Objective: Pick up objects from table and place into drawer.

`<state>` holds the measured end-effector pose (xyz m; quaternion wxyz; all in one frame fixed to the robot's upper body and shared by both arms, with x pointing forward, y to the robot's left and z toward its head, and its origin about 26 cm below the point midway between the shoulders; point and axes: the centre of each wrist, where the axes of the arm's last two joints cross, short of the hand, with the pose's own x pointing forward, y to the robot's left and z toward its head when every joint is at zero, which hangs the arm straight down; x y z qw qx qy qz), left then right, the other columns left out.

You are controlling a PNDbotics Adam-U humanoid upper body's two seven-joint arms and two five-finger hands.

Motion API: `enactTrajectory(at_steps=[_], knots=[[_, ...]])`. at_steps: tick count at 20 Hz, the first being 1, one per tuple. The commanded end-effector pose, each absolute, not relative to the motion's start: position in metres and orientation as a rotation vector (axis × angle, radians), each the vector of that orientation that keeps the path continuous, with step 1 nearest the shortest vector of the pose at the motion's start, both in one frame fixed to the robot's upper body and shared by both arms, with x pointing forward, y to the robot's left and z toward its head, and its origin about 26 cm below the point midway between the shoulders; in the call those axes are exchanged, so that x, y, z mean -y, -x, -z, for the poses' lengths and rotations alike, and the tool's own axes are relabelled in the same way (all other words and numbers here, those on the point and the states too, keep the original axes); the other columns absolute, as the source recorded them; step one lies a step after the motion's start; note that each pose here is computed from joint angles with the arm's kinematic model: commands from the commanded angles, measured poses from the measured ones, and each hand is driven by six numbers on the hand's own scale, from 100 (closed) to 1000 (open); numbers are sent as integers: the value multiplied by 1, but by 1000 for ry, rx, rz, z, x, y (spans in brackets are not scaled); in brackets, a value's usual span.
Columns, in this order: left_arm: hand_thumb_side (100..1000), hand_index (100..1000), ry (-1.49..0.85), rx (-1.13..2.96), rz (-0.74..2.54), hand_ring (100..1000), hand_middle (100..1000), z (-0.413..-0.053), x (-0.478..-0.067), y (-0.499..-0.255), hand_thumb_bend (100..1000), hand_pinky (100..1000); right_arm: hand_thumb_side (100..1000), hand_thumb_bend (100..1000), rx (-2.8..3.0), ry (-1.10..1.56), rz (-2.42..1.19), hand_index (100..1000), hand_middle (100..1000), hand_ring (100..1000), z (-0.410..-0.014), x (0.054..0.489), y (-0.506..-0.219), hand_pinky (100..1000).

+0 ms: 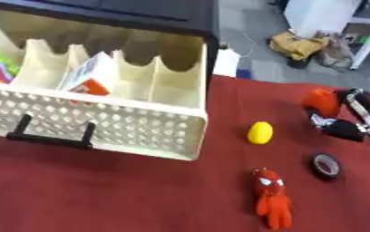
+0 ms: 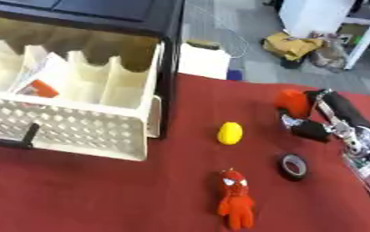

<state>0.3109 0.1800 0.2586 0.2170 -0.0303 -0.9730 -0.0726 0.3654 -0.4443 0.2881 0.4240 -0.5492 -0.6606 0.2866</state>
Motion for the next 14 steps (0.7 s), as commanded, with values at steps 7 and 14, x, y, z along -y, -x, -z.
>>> enactTrajectory(at_steps=[7, 14], knots=[[1000, 851, 72, 2696, 182, 428, 449, -261, -185, -309, 139, 382, 563, 144, 1746, 1446, -740, 671, 372, 780, -319, 432, -350, 806], [1000, 851, 68, 2676, 161, 431, 450, -259, -188, -309, 143, 384, 589, 153, 1840, 1435, -777, 663, 363, 769, -334, 412, -340, 799]])
